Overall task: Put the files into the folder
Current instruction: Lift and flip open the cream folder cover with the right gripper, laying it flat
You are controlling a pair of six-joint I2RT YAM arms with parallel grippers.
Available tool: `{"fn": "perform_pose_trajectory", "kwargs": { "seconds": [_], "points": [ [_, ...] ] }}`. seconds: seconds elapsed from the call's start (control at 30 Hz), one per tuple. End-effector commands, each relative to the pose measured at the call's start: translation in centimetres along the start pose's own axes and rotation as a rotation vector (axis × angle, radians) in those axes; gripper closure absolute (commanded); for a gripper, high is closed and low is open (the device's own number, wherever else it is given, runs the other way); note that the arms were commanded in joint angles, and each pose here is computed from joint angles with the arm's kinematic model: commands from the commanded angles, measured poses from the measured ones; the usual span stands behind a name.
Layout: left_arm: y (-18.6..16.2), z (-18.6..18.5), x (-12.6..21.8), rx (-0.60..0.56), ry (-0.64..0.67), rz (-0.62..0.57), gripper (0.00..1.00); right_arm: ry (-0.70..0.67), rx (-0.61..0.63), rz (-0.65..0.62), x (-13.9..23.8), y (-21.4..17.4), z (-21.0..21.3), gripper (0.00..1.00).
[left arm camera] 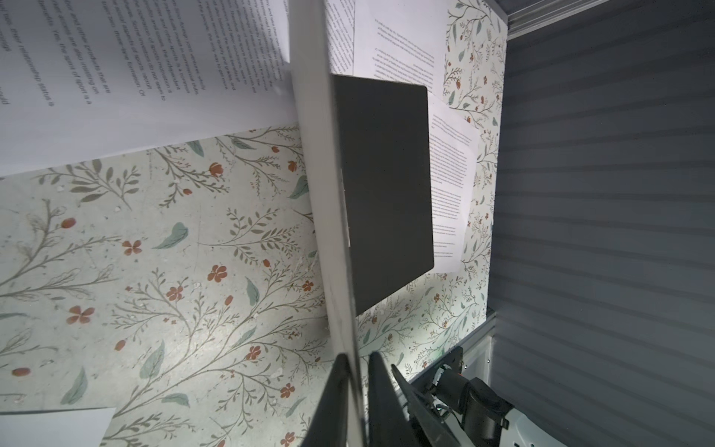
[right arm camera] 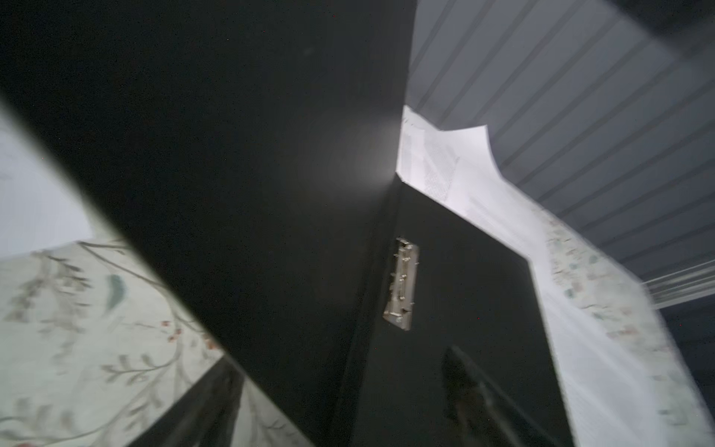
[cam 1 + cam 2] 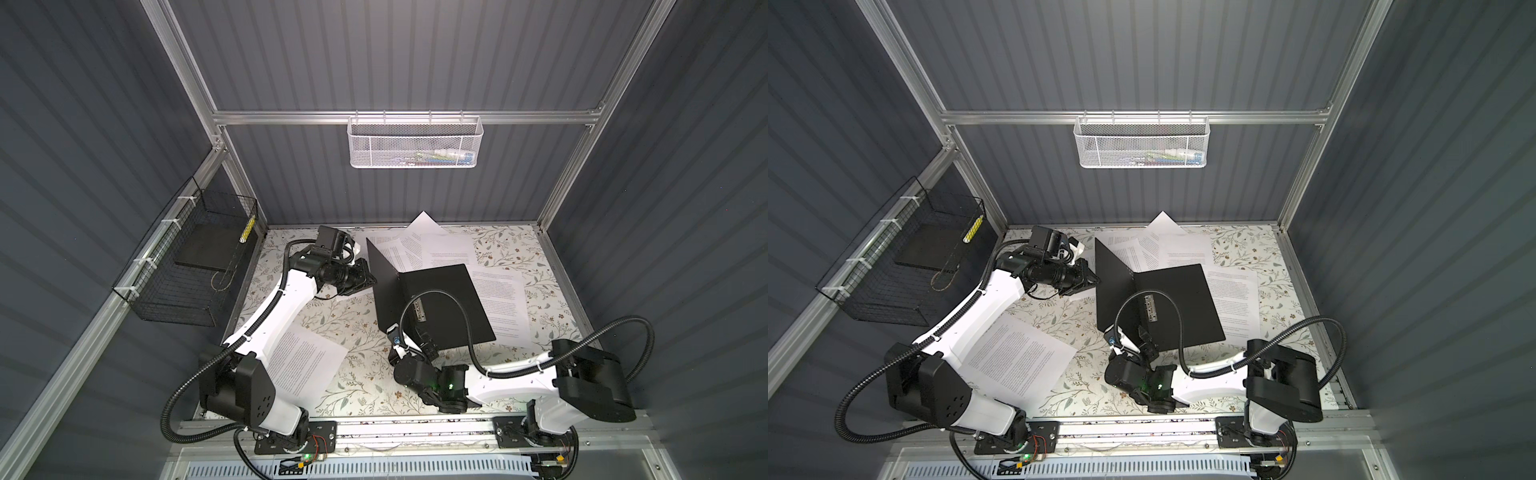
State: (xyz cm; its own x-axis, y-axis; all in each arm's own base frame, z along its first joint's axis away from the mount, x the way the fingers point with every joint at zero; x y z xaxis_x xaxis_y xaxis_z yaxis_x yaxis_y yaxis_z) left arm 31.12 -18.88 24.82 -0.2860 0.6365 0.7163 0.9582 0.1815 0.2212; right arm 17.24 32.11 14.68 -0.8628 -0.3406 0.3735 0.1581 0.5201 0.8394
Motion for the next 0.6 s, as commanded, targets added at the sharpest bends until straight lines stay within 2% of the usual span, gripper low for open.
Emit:
{"fn": "perform_pose_trajectory", "kwargs": {
  "seconds": [0.0,0.1,0.17,0.4,0.47,0.5,0.57],
  "points": [
    [-1.9,1.4,0.2,-0.025,0.053,0.049,0.88,0.250,-0.092,-0.047,2.2,2.6,0.8,0.01],
    [-2.3,2.3,0.2,-0.041,0.094,0.047,0.89,0.415,-0.150,-0.053,4.2,3.7,0.5,0.01],
    [-2.4,2.9,0.3,-0.058,0.132,0.046,0.89,0.467,-0.192,-0.047,5.0,4.0,-0.3,0.01],
    [-2.8,7.1,0.8,-0.135,0.393,0.049,0.94,0.365,-0.524,0.130,1.1,1.4,-8.3,0.01],
    [-3.0,7.8,0.6,-0.143,0.419,0.054,0.94,0.334,-0.591,0.183,-0.2,0.2,-9.5,0.01],
    [-3.1,8.1,0.3,-0.146,0.420,0.061,0.93,0.332,-0.635,0.228,-1.0,-0.5,-9.9,0.02],
    [-3.2,8.7,-0.3,-0.151,0.431,0.076,0.78,0.352,-0.705,0.311,-2.5,-1.8,-10.1,0.06]
  ]
}}
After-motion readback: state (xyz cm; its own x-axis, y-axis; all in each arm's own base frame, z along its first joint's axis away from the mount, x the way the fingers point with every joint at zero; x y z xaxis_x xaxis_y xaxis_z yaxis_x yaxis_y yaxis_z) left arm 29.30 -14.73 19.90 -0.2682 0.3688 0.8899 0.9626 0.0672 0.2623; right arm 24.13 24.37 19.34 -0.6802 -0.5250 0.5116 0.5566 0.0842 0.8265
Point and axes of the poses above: each gripper's point midway between its finger pads, its own x axis back along the fingers, its own z axis along the line the jaws close on, y = z × x, the point moved 4 cm from there along x, back along the fingers, and after that the axes turned 3 degrees about x, right-handed, at the moved point
